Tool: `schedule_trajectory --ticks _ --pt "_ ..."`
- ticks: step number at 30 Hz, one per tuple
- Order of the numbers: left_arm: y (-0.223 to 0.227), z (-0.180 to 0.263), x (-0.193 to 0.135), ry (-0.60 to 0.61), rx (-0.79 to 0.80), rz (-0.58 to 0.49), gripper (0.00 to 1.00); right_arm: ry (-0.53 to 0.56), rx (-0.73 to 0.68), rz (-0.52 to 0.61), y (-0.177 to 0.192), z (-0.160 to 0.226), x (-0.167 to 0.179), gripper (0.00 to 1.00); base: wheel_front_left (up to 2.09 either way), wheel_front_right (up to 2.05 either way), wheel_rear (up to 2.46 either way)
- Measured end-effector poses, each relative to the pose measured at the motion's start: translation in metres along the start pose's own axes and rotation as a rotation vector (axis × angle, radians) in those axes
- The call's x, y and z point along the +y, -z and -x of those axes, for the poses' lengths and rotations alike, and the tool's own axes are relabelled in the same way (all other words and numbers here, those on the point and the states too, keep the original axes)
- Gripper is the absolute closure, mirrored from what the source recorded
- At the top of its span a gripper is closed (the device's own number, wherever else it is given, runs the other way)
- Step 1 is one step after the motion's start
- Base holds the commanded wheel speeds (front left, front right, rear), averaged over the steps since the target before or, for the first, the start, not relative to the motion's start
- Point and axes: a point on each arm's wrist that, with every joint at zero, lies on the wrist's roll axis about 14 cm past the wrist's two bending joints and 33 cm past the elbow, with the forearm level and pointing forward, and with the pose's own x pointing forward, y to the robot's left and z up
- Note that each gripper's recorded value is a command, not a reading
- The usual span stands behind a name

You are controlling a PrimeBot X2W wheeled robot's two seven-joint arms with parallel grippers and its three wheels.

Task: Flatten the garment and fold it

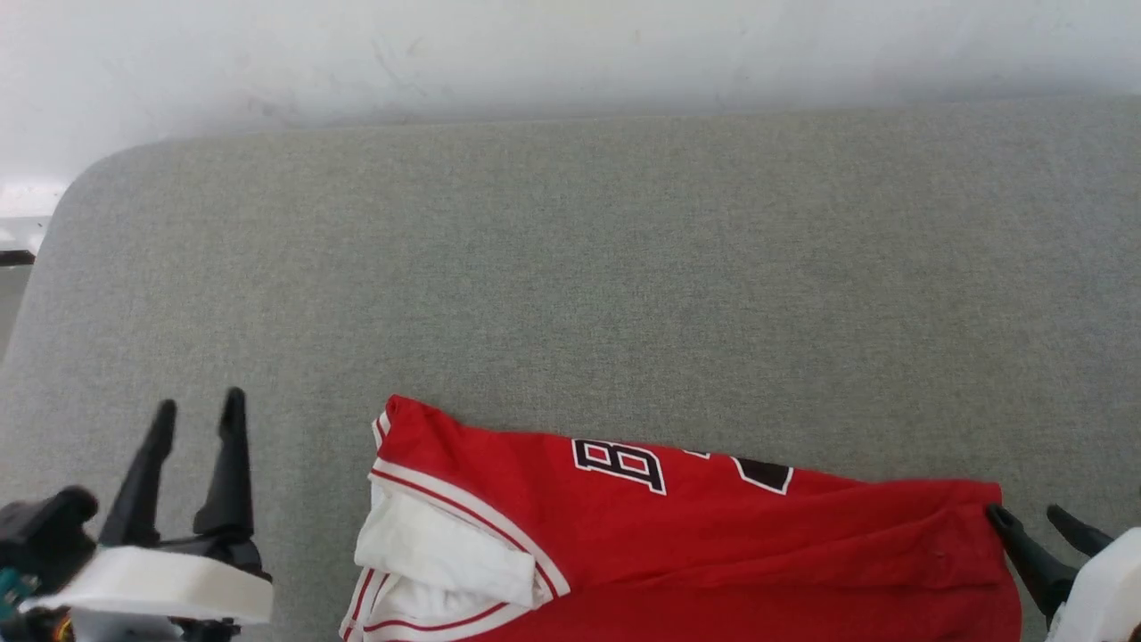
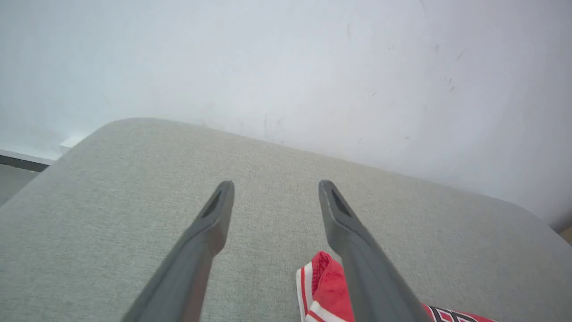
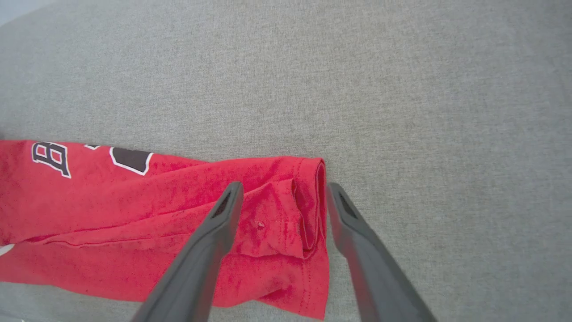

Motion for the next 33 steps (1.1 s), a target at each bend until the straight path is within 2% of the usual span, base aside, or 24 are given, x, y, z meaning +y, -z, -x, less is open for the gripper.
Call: schedule_trajectory --ticks 8,21,28,29,30,32,33 --pt "-0.034 0.02 0.003 -0.056 -0.183 -0.198 0.0 0.04 0.013 -0.027 0.015 0.003 -0.008 0.0 0.0 0.0 0.0" --pt "-0.017 0.044 0.004 -0.073 -0.166 -0.2 0.0 0.09 0.097 -0.073 0.047 -0.016 -0.023 0.0 0.0 0.0 0.0" --pt "-0.007 0.041 0.013 -0.078 -0.127 -0.217 0.0 0.066 0.183 -0.075 0.065 -0.035 -0.015 0.0 0.0 0.0 0.0" --pt "-0.006 0.04 0.013 -0.074 -0.122 -0.217 0.0 0.061 0.188 -0.074 0.065 -0.038 -0.014 0.2 0.0 0.0 0.0" --pt "-0.004 0.038 0.013 -0.073 -0.117 -0.217 0.0 0.057 0.199 -0.068 0.065 -0.04 -0.013 0.55 0.0 0.0 0.0" --pt "-0.002 0.035 0.012 -0.065 -0.113 -0.215 0.0 0.051 0.209 -0.057 0.064 -0.044 -0.013 1.0 0.0 0.0 0.0" --pt "-0.001 0.033 0.011 -0.057 -0.111 -0.213 0.0 0.05 0.213 -0.053 0.063 -0.046 -0.012 1.0 0.0 0.0 0.0"
